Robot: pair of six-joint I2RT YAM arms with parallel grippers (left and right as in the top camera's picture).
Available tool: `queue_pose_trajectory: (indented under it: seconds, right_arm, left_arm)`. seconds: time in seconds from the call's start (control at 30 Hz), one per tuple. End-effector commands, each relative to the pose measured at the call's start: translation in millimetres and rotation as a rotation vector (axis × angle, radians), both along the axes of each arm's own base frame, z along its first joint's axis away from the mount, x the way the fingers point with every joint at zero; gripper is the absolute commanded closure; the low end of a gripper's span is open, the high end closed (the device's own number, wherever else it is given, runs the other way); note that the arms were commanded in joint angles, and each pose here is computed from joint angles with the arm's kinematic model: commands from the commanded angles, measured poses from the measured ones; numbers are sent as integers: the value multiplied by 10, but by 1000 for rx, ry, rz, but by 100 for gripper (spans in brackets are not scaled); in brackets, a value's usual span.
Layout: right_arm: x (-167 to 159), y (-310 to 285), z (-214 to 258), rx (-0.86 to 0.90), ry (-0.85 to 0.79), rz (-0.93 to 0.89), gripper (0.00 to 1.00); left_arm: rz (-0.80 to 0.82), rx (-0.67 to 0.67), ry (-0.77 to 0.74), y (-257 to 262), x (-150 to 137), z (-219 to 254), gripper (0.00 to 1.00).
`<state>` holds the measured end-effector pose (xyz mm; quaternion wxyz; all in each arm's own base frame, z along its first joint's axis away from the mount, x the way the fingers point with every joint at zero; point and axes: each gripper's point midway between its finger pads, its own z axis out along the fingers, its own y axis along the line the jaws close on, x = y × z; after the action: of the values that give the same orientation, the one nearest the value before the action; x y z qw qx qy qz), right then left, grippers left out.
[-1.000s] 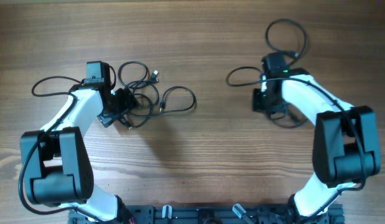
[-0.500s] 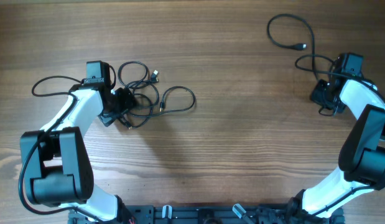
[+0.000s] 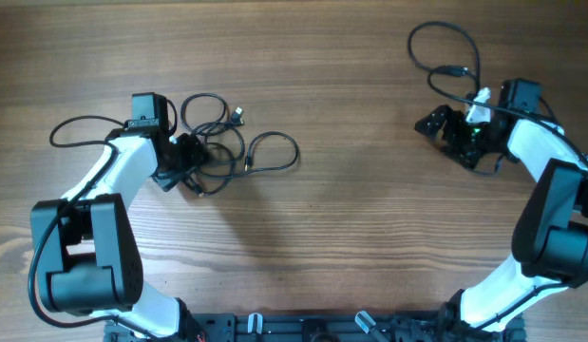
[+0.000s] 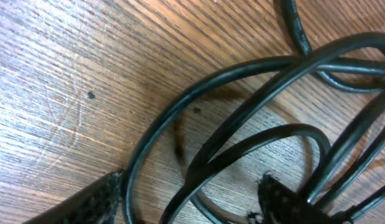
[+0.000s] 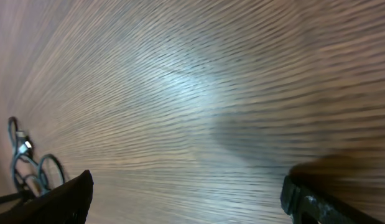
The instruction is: Untangle cables
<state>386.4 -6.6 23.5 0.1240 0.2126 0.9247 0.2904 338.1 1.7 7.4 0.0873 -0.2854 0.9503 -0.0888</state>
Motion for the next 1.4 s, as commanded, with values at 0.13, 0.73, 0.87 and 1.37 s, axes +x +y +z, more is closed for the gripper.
queue_pose_trajectory:
  seconds: [0.13, 0.73, 0.87, 1.37]
  right_arm:
    - [289, -250, -90, -27, 14, -278, 0]
    - [479, -591, -82, -124, -18, -487, 0]
    - [479, -591, -82, -124, -18, -487, 0]
    - [479, -591, -82, -124, -18, -487, 0]
  left_arm:
    - [-15, -35, -1, -64, 0, -32, 96]
    - [-380, -106, -15, -1327, -103, 682, 96]
    - [-496, -102, -1, -1691, -293, 673, 91]
    - [-519, -56, 11, -1923, -446, 613, 89]
